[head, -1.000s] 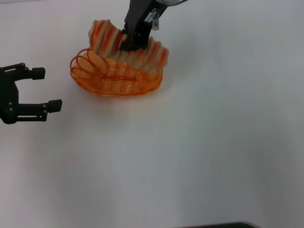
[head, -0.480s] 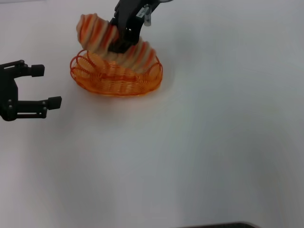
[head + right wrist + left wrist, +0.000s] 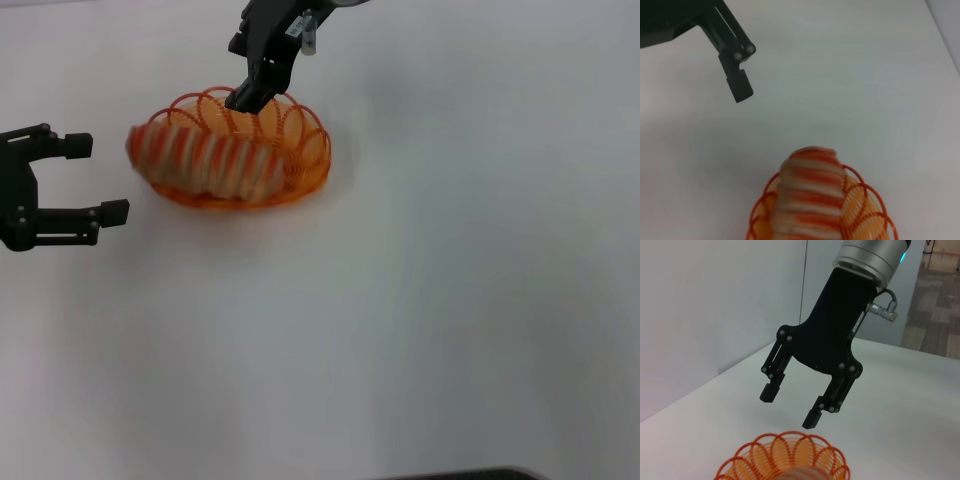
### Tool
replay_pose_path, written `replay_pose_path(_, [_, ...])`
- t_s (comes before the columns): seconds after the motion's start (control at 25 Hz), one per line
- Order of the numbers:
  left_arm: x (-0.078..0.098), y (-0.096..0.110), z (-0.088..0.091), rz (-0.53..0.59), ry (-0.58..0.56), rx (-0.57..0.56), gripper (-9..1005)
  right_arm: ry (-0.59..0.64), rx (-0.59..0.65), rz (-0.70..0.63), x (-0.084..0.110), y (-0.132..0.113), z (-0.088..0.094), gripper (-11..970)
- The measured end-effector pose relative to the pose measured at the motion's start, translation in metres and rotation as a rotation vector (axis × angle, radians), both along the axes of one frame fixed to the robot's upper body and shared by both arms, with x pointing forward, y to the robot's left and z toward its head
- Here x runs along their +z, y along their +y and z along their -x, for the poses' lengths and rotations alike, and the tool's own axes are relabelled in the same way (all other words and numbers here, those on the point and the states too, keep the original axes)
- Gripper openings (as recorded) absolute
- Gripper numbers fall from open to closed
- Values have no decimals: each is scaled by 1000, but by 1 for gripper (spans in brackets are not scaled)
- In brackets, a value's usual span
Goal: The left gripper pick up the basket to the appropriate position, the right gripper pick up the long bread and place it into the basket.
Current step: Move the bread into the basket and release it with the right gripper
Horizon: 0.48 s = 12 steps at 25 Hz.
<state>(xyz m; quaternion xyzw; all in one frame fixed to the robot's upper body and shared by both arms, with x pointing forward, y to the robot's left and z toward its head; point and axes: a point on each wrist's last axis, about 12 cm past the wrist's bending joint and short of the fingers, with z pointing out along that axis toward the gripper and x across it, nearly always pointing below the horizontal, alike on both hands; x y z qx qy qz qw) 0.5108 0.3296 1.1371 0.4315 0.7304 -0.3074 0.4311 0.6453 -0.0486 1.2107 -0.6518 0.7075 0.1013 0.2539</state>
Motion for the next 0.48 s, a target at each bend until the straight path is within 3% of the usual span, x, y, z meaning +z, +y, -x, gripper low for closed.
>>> replay_pose_path(0.28, [-1, 0, 0, -2, 4, 0, 900, 18, -63, -155, 1, -17, 1, 657])
replay_pose_path(0.48, [-1, -1, 0, 0, 9, 1, 900, 120, -124, -308, -4, -49, 7, 654])
